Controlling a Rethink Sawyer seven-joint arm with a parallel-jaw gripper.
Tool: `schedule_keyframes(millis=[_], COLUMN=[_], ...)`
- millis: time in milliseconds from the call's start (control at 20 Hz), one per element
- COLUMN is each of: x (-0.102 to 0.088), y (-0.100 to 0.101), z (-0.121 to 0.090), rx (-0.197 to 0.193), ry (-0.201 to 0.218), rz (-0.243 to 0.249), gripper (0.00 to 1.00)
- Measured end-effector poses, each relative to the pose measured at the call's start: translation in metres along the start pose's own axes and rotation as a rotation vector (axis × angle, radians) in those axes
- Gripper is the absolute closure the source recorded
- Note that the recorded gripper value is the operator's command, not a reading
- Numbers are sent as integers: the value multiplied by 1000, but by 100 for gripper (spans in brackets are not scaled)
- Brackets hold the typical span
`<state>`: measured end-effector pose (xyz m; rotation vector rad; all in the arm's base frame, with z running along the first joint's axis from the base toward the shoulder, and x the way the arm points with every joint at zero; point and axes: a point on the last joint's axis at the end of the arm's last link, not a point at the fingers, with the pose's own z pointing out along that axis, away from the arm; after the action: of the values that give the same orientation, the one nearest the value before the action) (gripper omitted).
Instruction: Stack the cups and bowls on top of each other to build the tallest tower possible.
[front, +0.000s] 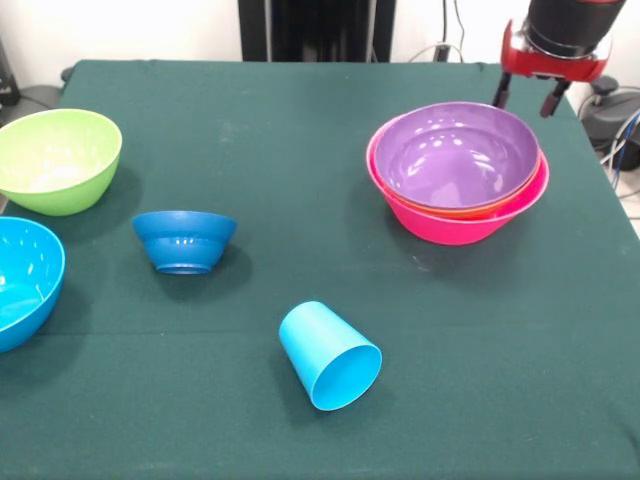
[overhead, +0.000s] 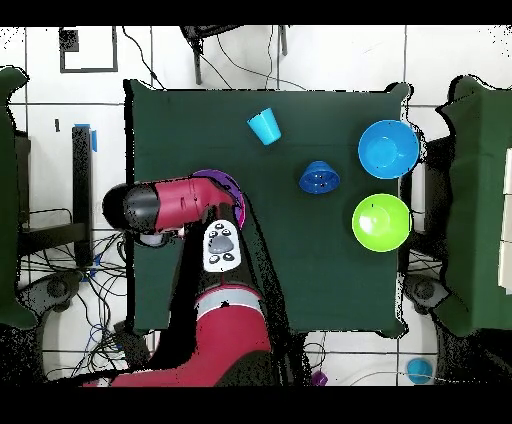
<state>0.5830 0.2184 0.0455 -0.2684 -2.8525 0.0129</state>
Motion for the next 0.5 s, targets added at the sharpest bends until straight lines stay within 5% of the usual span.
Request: schedule_keyframes(millis=[500], x=[-17], y=[-20], z=[0], rx=[-16], ry=[10], rz=[-11], gripper=[0])
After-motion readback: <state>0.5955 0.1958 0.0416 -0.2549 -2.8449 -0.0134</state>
